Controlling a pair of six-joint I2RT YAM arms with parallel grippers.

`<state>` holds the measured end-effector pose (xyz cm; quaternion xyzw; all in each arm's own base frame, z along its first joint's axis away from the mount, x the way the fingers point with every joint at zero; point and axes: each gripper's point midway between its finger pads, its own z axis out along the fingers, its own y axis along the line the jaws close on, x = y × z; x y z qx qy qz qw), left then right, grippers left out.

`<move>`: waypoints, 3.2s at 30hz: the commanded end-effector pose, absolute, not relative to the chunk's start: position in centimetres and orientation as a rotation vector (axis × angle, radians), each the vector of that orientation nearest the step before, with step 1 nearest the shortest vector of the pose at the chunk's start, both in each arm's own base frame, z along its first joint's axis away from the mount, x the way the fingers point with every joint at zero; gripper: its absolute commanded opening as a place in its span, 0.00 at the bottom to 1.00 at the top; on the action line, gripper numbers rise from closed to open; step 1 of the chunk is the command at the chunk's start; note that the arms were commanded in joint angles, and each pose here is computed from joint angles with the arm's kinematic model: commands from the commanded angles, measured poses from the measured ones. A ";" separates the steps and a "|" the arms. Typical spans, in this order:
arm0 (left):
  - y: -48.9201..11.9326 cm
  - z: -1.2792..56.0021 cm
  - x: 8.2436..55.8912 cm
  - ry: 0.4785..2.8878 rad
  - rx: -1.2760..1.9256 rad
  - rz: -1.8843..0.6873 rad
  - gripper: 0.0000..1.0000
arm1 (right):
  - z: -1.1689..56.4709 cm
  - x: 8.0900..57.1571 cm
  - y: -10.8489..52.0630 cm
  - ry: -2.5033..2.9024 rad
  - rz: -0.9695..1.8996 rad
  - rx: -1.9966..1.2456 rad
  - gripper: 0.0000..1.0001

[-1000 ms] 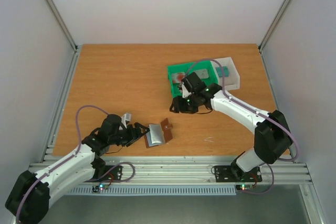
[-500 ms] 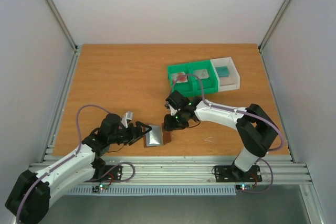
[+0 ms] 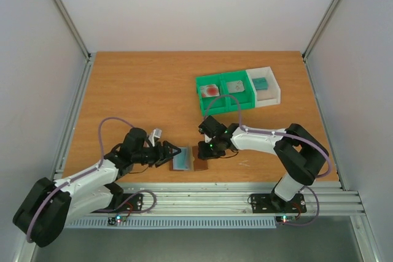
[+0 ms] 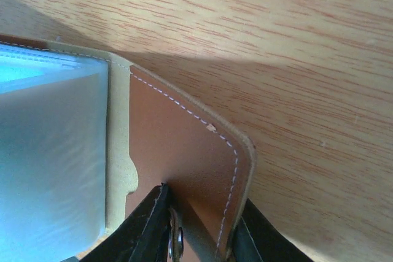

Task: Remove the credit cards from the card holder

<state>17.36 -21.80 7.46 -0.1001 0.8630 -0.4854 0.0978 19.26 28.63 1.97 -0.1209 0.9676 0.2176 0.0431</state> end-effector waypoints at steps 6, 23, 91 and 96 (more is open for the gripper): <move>-22.2 9.0 18.8 2.489 -0.233 -1.418 0.44 | 1.5 19.7 28.2 2.901 0.633 -0.377 0.18; -22.3 8.6 19.2 2.500 -0.233 -1.393 0.57 | 1.7 19.8 28.8 2.869 0.678 -0.405 0.14; -21.2 6.7 18.7 2.567 -0.270 -1.281 0.75 | 2.9 19.1 31.1 2.823 0.882 -0.485 0.14; -21.1 6.6 18.7 2.570 -0.270 -1.274 0.75 | 3.0 19.1 31.1 2.821 0.882 -0.484 0.14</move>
